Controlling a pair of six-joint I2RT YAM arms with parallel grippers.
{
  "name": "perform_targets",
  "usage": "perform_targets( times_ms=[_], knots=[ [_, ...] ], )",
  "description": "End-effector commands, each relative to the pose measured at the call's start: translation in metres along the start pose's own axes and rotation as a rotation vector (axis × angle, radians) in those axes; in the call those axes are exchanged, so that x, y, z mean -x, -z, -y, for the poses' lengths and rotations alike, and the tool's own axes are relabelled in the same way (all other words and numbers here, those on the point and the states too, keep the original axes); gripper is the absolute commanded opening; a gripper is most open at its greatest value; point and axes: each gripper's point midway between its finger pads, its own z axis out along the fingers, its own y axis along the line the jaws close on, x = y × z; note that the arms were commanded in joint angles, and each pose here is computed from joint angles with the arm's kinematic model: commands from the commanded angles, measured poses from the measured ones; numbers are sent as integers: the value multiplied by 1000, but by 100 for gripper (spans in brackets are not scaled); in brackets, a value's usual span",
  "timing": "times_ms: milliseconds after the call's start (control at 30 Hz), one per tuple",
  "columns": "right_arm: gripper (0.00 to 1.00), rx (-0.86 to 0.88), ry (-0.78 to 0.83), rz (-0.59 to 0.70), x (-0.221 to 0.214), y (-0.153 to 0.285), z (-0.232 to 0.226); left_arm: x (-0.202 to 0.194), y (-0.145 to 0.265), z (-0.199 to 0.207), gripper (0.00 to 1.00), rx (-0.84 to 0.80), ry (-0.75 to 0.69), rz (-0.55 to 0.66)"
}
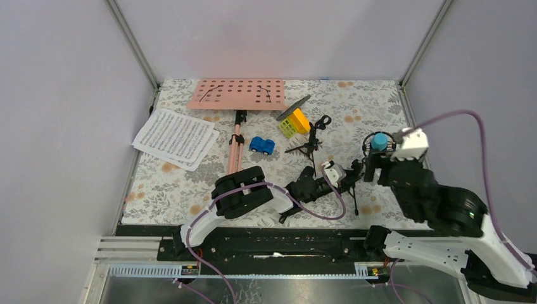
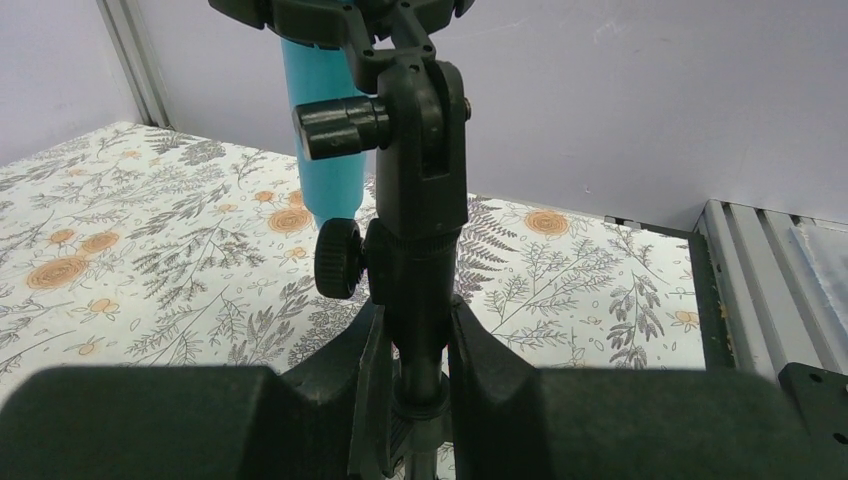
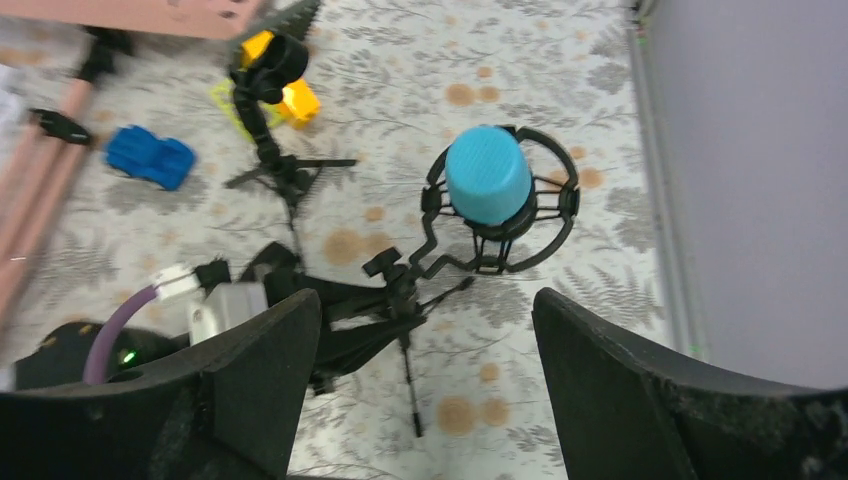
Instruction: Pack up the instrument practice props
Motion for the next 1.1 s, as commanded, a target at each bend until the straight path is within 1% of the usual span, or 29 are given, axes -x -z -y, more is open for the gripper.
perform_targets(
  times_ms=[0,133,267,400,633,700,767,933,1000,1067],
  knots=[
    [86,-191,128,22,28,-14,7,22,2,10,0,-45,31,47],
    [95,-255,173,2,36,-23,-2,18,6,11,0,-51,34,32],
    [99,-278,190,-65,34,-34,-7,14,8,13,0,-60,36,15],
    [100,-306,213,-212,14,-59,0,15,10,16,0,-64,47,14],
    [99,-345,187,-286,2,-81,14,8,11,18,0,-67,50,-8],
    [98,-365,192,-301,-3,-85,19,7,11,19,0,-68,46,-10],
    [92,-387,187,-301,-7,-88,25,7,11,19,0,-64,46,-11],
    [72,-345,124,-348,-23,-96,29,6,11,18,0,-63,47,-11],
    [72,-332,108,-357,-26,-98,28,6,10,19,0,-65,47,-11],
    [69,-328,96,-359,-27,-99,27,6,10,19,0,-65,46,-12]
  ],
)
